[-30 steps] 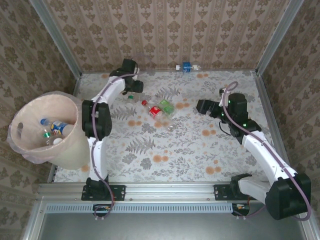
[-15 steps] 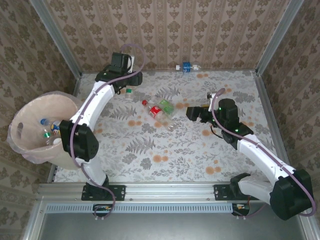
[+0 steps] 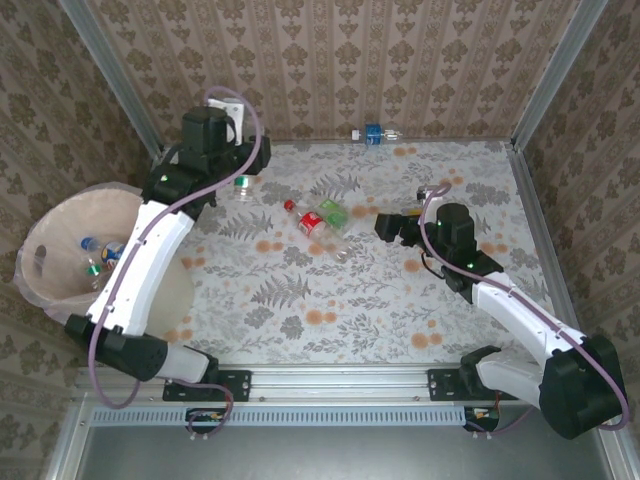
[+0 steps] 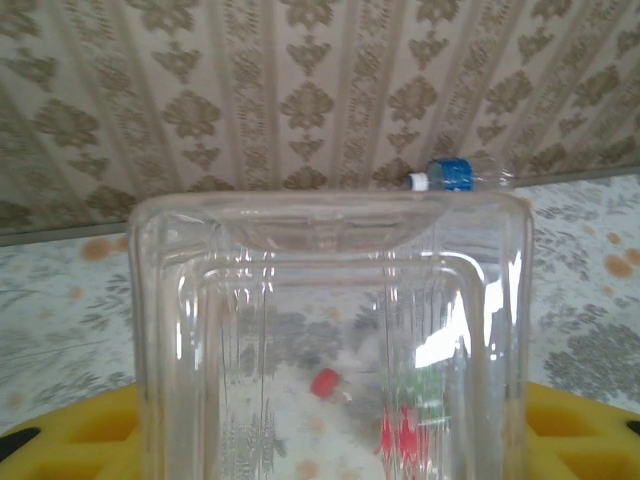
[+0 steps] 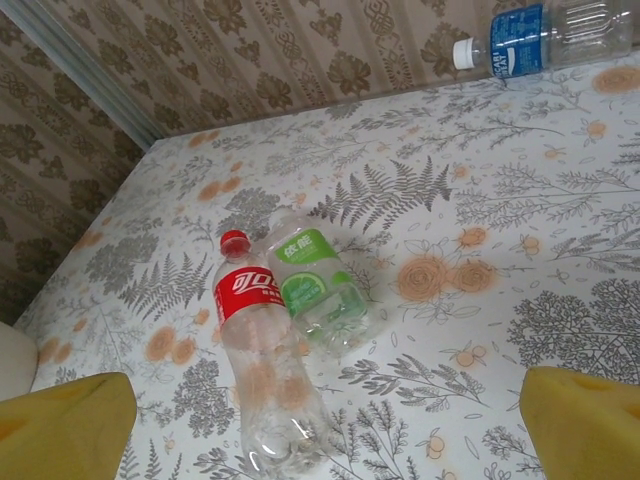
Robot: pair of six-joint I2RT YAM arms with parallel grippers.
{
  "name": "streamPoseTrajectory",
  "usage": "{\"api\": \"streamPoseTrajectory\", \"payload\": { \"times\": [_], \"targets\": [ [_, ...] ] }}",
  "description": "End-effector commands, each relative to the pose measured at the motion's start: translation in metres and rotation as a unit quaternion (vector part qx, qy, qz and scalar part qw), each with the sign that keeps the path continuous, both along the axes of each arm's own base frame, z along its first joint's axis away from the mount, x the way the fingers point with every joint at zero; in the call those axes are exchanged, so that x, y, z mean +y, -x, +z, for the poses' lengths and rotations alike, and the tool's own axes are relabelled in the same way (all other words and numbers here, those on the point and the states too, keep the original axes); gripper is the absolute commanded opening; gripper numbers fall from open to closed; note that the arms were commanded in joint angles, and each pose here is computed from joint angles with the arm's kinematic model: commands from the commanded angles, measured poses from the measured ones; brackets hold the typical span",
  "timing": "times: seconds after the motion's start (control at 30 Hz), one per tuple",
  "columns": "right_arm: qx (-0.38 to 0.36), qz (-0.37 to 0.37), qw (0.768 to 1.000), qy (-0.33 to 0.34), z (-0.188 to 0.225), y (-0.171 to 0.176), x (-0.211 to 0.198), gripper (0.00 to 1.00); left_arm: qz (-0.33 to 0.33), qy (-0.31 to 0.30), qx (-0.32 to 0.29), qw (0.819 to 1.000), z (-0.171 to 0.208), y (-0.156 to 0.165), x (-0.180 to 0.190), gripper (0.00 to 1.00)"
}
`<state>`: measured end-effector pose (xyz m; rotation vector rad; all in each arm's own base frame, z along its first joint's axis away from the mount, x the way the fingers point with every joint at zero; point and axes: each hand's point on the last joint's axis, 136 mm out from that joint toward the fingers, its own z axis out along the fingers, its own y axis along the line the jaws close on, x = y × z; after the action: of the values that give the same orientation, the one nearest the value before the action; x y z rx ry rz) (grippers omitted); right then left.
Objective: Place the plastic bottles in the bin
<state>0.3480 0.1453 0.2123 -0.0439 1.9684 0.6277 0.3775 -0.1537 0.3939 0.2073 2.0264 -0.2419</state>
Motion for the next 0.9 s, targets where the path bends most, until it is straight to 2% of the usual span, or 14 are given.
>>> {"api": "streamPoseTrajectory", "payload": {
  "times": [0.0, 0.1, 0.27, 0.53, 0.73, 0.87],
  "targets": [
    [-0.007, -0.010, 1.000, 0.016, -0.007, -0.004, -0.004, 1.00, 0.080, -0.056, -0.002, 0.995, 0.005, 0.017, 0.050, 0.59],
    [-0.003, -0.010, 1.000, 0.022, -0.011, -0.005, -0.004, 1.00, 0.141, -0.068, -0.002, 0.988, 0.011, 0.028, 0.091, 0.59],
    [0.001, -0.009, 1.000, 0.026, -0.014, -0.010, -0.002, 1.00, 0.216, -0.046, -0.004, 0.975, 0.015, 0.041, 0.149, 0.59],
    [0.003, -0.009, 0.999, 0.031, -0.015, -0.012, -0.002, 1.00, 0.334, -0.033, 0.008, 0.942, 0.013, 0.065, 0.228, 0.59],
    [0.005, -0.004, 0.999, 0.037, -0.013, -0.014, -0.001, 1.00, 0.405, -0.005, 0.026, 0.914, 0.003, 0.084, 0.278, 0.59],
    [0.006, 0.000, 0.999, 0.037, -0.011, -0.017, 0.002, 1.00, 0.474, -0.011, 0.054, 0.879, -0.013, 0.107, 0.320, 0.59]
  ]
}}
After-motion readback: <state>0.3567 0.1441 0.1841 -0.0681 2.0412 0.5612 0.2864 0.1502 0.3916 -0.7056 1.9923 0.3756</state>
